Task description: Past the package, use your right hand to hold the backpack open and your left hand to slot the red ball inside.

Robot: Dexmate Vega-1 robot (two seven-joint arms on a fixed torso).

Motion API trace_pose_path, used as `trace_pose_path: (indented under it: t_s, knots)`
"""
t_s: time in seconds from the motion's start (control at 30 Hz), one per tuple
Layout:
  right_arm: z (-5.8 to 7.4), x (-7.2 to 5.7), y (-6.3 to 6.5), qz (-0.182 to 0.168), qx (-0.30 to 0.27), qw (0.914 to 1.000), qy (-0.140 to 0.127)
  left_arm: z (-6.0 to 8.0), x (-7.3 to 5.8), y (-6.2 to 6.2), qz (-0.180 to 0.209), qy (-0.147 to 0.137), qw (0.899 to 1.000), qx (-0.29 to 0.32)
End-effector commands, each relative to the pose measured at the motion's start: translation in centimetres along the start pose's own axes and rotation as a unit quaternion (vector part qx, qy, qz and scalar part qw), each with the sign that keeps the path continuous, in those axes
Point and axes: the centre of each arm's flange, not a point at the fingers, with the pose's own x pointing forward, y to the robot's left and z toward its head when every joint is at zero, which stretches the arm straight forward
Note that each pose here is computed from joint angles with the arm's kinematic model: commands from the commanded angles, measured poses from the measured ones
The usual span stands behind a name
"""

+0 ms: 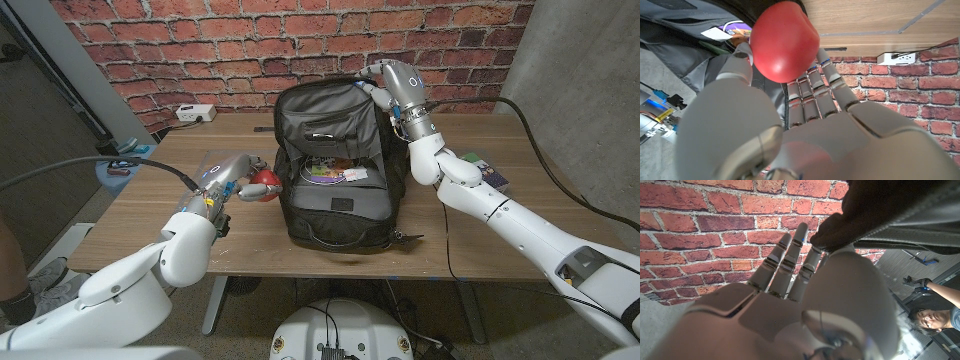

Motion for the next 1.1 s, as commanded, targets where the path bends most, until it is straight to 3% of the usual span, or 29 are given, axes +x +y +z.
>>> trace_pose_path:
  t_s: [0.03, 0.27, 0.57, 0.9, 1.1]
  knots:
    - [0.7, -0.5, -0.2, 0.002, 0.004, 1.0, -0.001, 1.4, -0.3, 1.1, 0.001, -0.024, 1.0, -0.019]
    - [1.1, -0.6, -0.3, 0.002, 0.005, 1.0, -0.002, 1.6, -0.3, 1.5, 0.001, -0.035, 0.999, -0.024]
    - [1.6, -0.8, -0.4, 0.002, 0.004, 1.0, -0.004, 2.2, 1.3, 1.5, 0.003, -0.07, 0.997, -0.021]
    - [2.0, -1.2, -0.8, 0.001, 0.003, 1.0, -0.004, 3.1, 3.6, 0.5, -0.003, -0.106, 0.994, -0.028]
    - [2.1, -1.2, -1.1, 0.001, 0.002, 1.0, -0.006, 3.6, 4.3, -0.1, -0.01, -0.121, 0.992, -0.037]
